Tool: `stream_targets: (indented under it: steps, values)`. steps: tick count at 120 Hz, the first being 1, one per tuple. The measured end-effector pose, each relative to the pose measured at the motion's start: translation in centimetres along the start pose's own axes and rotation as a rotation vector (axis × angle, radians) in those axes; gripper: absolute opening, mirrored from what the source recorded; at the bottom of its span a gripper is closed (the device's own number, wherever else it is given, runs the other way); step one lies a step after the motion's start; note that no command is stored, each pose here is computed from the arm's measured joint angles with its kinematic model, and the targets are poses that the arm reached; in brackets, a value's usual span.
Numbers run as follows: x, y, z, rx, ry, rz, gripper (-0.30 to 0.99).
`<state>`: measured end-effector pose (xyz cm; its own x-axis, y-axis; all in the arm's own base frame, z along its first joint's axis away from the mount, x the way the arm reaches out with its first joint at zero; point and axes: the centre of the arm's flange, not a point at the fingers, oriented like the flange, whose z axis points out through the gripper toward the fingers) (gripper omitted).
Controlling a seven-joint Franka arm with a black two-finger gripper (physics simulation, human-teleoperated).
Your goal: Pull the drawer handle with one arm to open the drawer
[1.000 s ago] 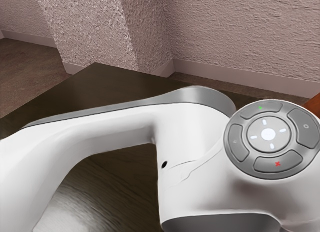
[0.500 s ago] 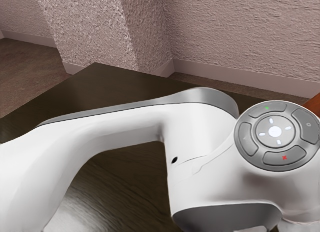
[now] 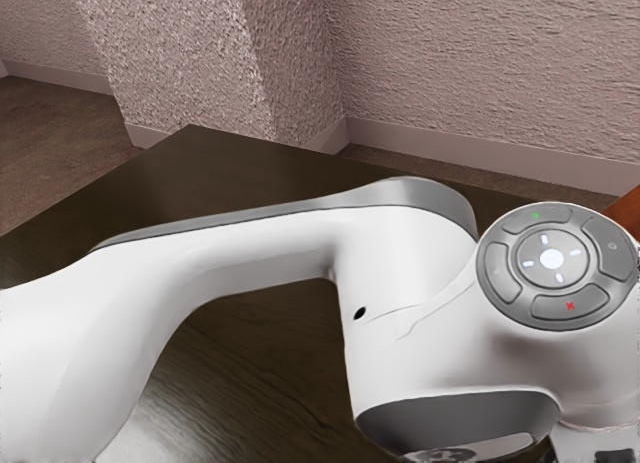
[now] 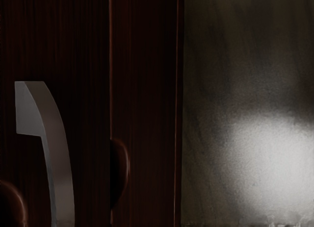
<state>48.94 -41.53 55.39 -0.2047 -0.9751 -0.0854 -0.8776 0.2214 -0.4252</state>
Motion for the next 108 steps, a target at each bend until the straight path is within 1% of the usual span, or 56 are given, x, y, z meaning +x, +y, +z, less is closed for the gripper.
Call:
stream_targets:
  steps: [56, 80, 96, 108]
  values:
    - [-0.1, 0.0, 2.1, -0.024, -0.009, 0.002, 0.7]
    - [-0.4, 0.6, 3.0, -0.034, -0.021, 0.009, 0.7]
    - [-0.4, 1.2, 2.4, -0.03, -0.025, 0.014, 0.65]
    - [-0.5, 1.2, 2.2, -0.028, -0.027, 0.014, 0.65]
